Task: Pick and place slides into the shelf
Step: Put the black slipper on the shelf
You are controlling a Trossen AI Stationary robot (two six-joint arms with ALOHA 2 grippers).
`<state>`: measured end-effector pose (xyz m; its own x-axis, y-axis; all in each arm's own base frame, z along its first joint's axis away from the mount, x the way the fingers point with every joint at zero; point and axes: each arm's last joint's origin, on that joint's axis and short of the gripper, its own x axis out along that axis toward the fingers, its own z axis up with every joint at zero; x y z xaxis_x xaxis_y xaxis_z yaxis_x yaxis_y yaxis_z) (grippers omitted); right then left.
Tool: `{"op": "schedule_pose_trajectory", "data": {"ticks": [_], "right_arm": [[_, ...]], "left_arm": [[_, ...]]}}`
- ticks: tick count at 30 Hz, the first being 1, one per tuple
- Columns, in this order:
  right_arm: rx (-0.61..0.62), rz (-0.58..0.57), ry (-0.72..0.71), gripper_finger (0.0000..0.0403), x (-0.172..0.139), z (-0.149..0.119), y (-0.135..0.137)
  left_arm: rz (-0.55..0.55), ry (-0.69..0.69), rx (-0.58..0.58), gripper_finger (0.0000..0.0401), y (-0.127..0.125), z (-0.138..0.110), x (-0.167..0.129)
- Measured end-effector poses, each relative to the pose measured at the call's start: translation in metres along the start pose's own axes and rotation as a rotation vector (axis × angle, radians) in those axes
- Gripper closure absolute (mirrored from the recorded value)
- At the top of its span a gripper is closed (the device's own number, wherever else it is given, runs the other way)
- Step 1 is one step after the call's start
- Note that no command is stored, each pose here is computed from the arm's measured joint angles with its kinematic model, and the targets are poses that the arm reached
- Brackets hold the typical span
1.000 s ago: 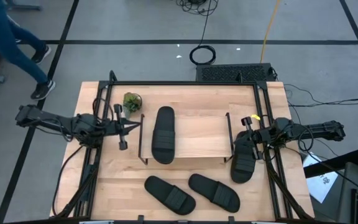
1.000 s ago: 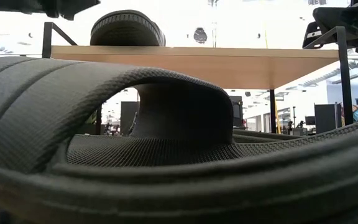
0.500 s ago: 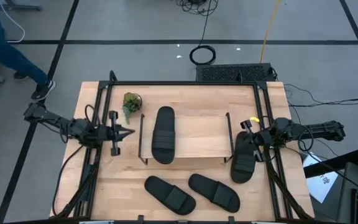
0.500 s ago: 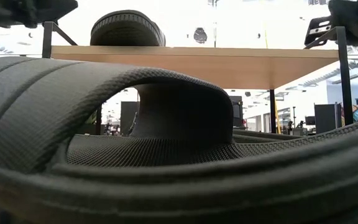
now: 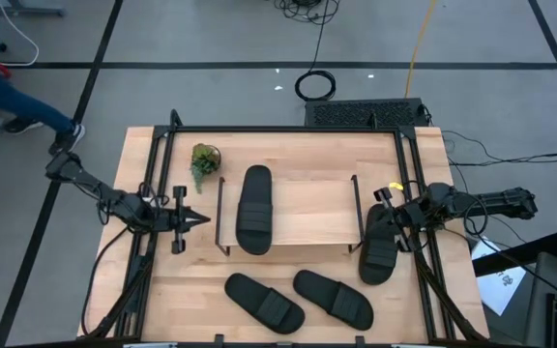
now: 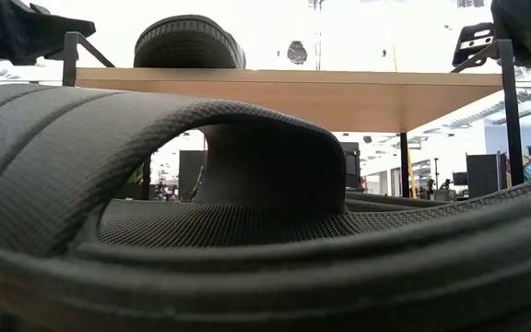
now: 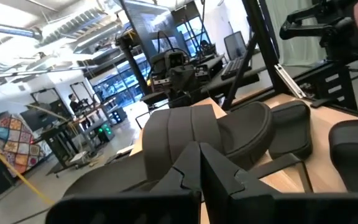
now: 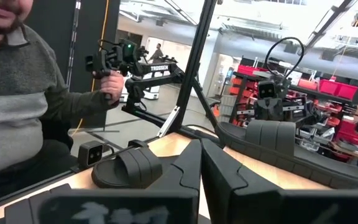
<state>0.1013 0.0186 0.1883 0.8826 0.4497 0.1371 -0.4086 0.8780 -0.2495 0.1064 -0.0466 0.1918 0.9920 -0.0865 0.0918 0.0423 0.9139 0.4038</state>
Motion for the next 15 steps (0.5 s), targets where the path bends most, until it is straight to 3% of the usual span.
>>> {"op": "schedule_pose_trajectory", "data": {"ticks": [6, 11, 15], "right_arm": [[0.048, -0.075, -0.025, 0.0401, 0.000, 0.012, -0.004], [0.066, -0.140, 0.071, 0.0401, -0.005, 0.048, -0.012], [0.006, -0.301, 0.176, 0.0401, -0.019, 0.089, -0.020]], "left_arm": [[-0.005, -0.002, -0.017, 0.0399, 0.000, 0.000, 0.000], [-0.032, -0.014, -0.016, 0.0398, -0.001, 0.000, 0.000], [-0.032, -0.014, -0.016, 0.0398, -0.001, 0.000, 0.000]]}}
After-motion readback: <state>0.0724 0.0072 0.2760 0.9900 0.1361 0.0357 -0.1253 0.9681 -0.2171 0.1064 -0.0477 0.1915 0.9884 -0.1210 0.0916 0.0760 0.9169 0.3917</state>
